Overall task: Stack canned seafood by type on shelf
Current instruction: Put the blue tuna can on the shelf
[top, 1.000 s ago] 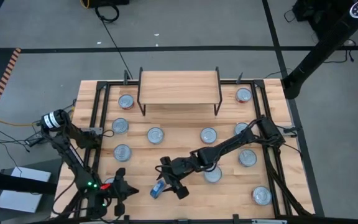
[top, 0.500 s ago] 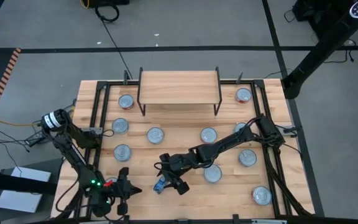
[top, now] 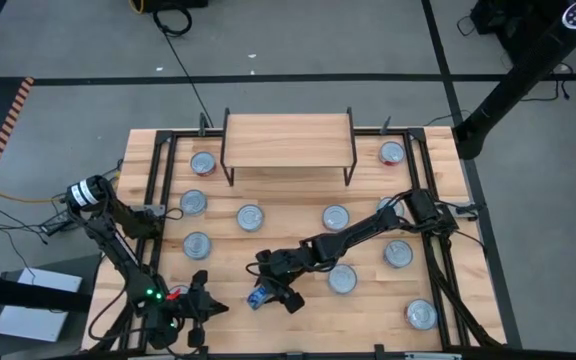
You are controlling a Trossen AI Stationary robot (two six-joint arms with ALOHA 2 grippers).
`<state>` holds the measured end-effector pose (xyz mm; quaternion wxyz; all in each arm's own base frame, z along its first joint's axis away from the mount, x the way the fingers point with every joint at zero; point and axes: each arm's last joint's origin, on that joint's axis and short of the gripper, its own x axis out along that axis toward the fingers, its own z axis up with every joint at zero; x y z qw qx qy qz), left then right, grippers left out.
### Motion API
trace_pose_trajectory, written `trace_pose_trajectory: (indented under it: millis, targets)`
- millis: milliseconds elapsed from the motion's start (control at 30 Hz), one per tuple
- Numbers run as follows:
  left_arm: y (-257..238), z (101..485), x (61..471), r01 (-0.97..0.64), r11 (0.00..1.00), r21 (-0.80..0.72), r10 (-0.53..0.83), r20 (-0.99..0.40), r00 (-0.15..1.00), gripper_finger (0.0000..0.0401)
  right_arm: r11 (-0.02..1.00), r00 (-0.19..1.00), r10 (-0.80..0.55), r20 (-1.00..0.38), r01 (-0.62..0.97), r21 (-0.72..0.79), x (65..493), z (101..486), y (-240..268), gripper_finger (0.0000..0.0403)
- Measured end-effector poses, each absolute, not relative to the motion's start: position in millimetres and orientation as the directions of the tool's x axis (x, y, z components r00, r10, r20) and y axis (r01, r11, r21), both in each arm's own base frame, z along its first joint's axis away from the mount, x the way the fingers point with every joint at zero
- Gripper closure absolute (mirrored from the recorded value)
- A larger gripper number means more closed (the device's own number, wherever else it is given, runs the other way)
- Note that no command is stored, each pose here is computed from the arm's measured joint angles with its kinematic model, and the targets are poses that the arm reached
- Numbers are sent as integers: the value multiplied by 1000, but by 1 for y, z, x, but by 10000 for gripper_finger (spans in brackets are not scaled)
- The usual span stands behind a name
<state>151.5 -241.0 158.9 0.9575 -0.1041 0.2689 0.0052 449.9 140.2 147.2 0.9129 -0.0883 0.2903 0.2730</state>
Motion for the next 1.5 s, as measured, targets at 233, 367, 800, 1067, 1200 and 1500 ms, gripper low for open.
trace_pose_trajectory:
  millis: [233,367,800,1067,1200,1500]
  targets:
    - [-241,160,153,-57,980,-190,-49,-510,859,382,856,684,445,-578,-514,51,450,147,138,260]
    - [-240,160,155,-70,981,-182,-31,-501,865,382,864,684,447,-577,-496,82,450,151,138,259]
    - [-227,165,174,-135,991,-3,122,-406,906,382,953,817,298,-494,-225,203,438,273,74,259]
    - [-219,168,189,-165,985,50,172,-373,912,382,977,889,-24,-456,117,177,386,353,-28,259]
    - [-214,168,194,-173,981,83,191,-374,908,382,931,866,-159,-474,292,221,361,366,-83,259]
    - [-211,168,197,-187,979,83,205,-374,904,382,757,787,-183,-589,495,427,330,327,-205,259]
